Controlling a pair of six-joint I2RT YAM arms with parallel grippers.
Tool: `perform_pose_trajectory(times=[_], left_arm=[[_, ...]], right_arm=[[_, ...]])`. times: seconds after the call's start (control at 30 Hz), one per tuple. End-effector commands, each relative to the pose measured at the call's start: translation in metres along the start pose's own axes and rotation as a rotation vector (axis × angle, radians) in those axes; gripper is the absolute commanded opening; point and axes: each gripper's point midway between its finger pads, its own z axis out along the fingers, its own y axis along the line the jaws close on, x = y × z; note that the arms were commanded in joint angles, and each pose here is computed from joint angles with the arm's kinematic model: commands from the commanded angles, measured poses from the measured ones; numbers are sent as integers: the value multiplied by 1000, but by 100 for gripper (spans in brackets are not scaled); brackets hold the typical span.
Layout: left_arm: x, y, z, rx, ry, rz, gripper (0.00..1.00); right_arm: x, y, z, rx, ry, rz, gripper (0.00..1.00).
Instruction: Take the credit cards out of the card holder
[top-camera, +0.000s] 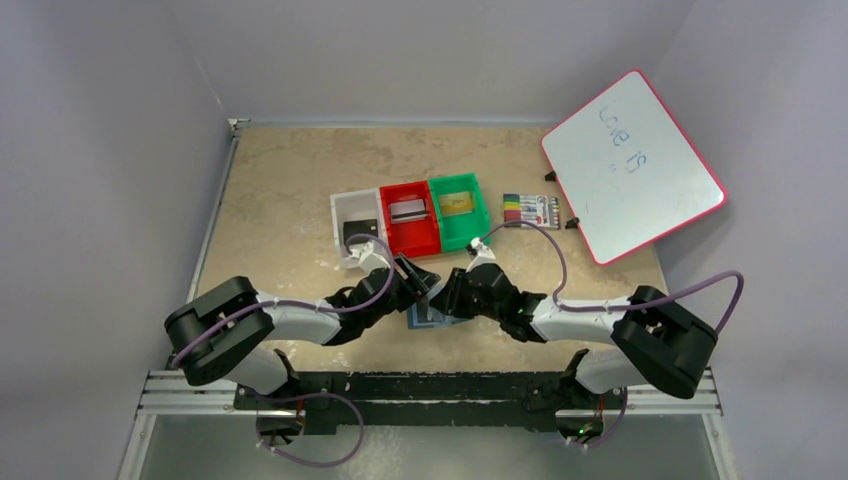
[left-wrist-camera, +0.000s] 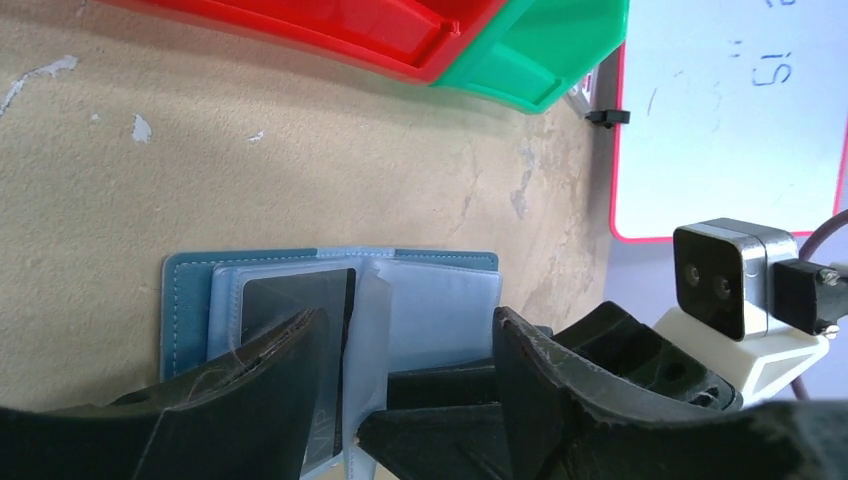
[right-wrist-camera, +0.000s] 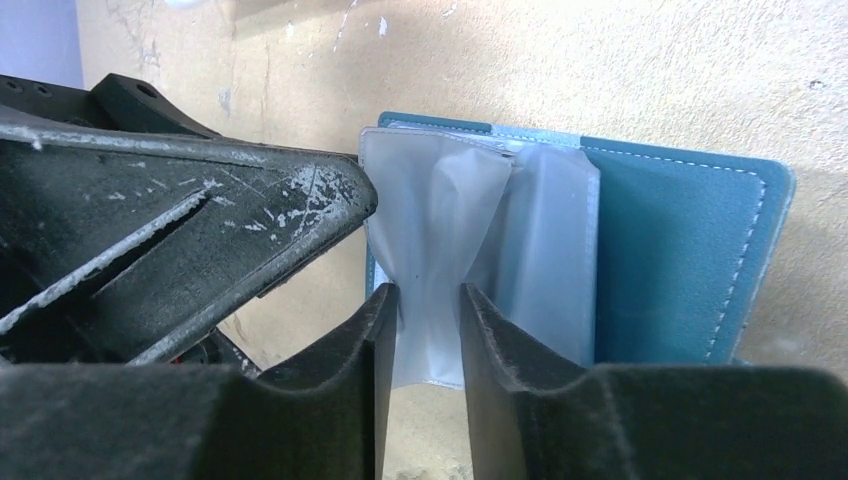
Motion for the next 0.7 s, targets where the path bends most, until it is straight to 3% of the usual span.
perform_pose_trajectory(times=[0.0,0.27,0.67], left_arm=[[-4,-17,0,80,-24,-81,58],[1,-15,3,84,-6,-85,49],[18,-43,8,151,86,-54,41]], right_arm=[[-14,16,-8,-57,-43,9,37],[-27,26,-31,-66,-74,-12,47],[-65,-26,-71,295,-226,5,45]])
